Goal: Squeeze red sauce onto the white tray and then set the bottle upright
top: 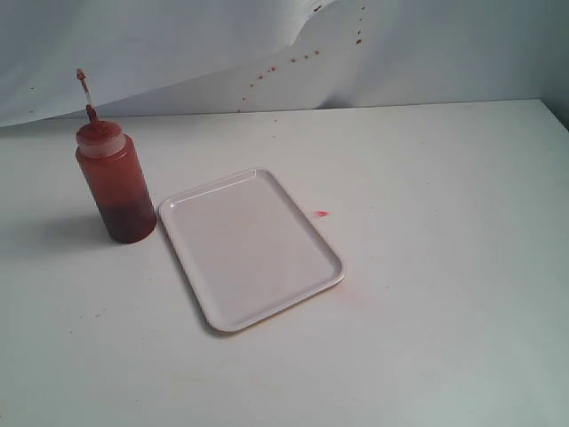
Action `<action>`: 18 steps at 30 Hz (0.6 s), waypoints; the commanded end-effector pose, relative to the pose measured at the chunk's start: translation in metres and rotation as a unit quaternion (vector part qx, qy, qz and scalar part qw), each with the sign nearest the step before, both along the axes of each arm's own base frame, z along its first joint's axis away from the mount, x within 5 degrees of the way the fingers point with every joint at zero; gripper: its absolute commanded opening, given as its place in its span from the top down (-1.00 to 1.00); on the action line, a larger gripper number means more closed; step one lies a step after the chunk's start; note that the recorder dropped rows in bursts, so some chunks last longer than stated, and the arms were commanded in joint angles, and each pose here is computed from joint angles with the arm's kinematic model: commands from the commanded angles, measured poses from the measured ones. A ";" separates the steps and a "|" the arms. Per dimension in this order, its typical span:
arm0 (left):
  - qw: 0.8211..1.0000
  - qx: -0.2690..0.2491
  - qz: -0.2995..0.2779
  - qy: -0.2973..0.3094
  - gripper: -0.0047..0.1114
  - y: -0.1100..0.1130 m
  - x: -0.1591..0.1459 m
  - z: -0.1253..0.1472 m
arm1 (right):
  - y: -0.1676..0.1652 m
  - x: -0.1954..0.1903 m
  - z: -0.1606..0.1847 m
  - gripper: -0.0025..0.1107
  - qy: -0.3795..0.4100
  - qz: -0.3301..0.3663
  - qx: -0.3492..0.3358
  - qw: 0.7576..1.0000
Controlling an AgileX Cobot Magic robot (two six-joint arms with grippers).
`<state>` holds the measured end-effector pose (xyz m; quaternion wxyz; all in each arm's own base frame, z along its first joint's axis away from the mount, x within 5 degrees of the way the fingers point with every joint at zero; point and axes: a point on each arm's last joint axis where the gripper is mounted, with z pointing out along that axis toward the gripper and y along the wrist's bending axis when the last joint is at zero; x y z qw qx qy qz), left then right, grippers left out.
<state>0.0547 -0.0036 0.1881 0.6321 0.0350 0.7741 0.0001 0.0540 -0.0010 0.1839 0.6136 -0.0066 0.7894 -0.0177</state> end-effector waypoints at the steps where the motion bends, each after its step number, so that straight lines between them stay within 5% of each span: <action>1: 1.000 -0.004 0.002 -0.003 0.92 0.000 0.000 0.000 | 0.000 0.000 -0.001 0.96 -0.002 0.002 -0.006 1.000; 18: 1.000 0.009 0.004 -0.019 0.92 0.001 0.000 0.002 | 0.000 0.000 -0.001 0.96 -0.002 0.002 -0.006 1.000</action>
